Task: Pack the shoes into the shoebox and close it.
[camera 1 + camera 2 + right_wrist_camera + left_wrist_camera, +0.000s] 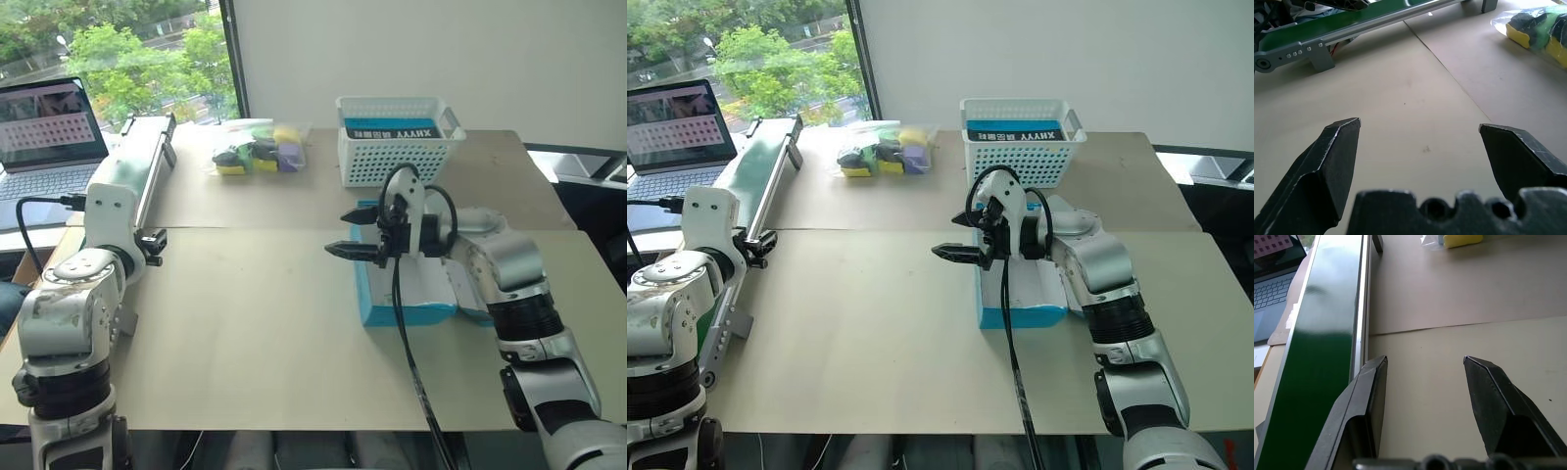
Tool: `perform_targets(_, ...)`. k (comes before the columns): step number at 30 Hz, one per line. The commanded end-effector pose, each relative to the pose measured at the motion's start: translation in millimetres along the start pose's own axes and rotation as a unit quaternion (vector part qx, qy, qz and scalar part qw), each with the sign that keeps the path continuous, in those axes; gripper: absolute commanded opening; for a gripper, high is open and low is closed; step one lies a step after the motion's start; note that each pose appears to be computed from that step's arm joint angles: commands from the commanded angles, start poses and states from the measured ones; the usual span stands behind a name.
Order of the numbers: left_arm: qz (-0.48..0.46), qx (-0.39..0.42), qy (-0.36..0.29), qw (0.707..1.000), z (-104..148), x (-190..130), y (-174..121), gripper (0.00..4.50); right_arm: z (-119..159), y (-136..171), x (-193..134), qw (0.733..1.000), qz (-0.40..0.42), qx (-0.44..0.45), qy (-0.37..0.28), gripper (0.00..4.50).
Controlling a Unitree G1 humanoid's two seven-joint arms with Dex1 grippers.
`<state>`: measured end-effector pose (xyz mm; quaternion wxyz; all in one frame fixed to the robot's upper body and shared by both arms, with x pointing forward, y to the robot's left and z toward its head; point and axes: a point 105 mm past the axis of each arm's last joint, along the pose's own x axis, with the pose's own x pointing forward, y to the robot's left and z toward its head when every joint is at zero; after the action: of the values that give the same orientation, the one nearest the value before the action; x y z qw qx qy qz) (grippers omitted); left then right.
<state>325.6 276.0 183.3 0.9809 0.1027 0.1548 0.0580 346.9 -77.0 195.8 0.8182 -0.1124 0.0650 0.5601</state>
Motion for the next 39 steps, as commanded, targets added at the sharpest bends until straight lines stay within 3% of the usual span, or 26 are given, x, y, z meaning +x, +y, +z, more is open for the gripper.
perform_targets(1, 0.013, -0.019, -0.042, 0.999, 16.9, -3.5, 4.1, 2.62, 13.1, 1.4, -2.2, 1.0, 0.004, -0.009, -0.026, 4.47)
perform_targets(3, 0.027, -0.035, -0.084, 0.995, 30.4, -2.8, 14.2, 2.62, 13.7, -4.0, -4.0, 0.999, -0.011, -0.004, -0.036, 4.47)
perform_targets(7, 0.074, -0.05, -0.094, 0.992, 31.4, 0.3, 39.4, 2.62, 18.7, -15.9, -6.5, 0.998, -0.042, -0.01, -0.049, 4.47)
perform_targets(11, 0.077, -0.053, -0.103, 0.99, 35.9, 3.5, 39.9, 2.62, 22.2, -27.0, -7.5, 0.996, -0.072, -0.016, -0.058, 4.47)
perform_targets(15, 0.073, -0.076, -0.128, 0.986, 47.4, 7.5, 32.4, 2.62, 21.1, -31.2, -7.5, 0.995, -0.082, -0.009, -0.061, 4.47)
perform_targets(21, 0.058, -0.026, -0.15, 0.987, 58.2, 13.4, 6.4, 2.62, 38.2, -16.1, -12.1, 0.993, -0.039, 0.018, -0.11, 4.47)
perform_targets(25, 0.011, -0.051, -0.138, 0.989, 47.7, 16.0, -17.6, 2.62, 36.9, -12.7, -15.0, 0.991, -0.048, 0.038, -0.12, 4.47)
perform_targets(33, -0.01, -0.064, -0.151, 0.986, 42.7, 16.1, -33.4, 2.62, 26.0, -3.0, -10.0, 0.991, -0.064, 0.055, -0.105, 4.47)
perform_targets(36, 0.002, -0.094, -0.159, 0.983, 42.7, 12.5, -23.0, 3.29, 27.3, 0.4, -3.5, 0.99, -0.061, 0.059, -0.108, 4.5)
perform_targets(39, 0.049, -0.119, -0.149, 0.98, 32.6, 10.6, -5.9, 4.3, 24.7, 2.1, 1.9, 0.993, -0.05, 0.048, -0.095, 4.5)
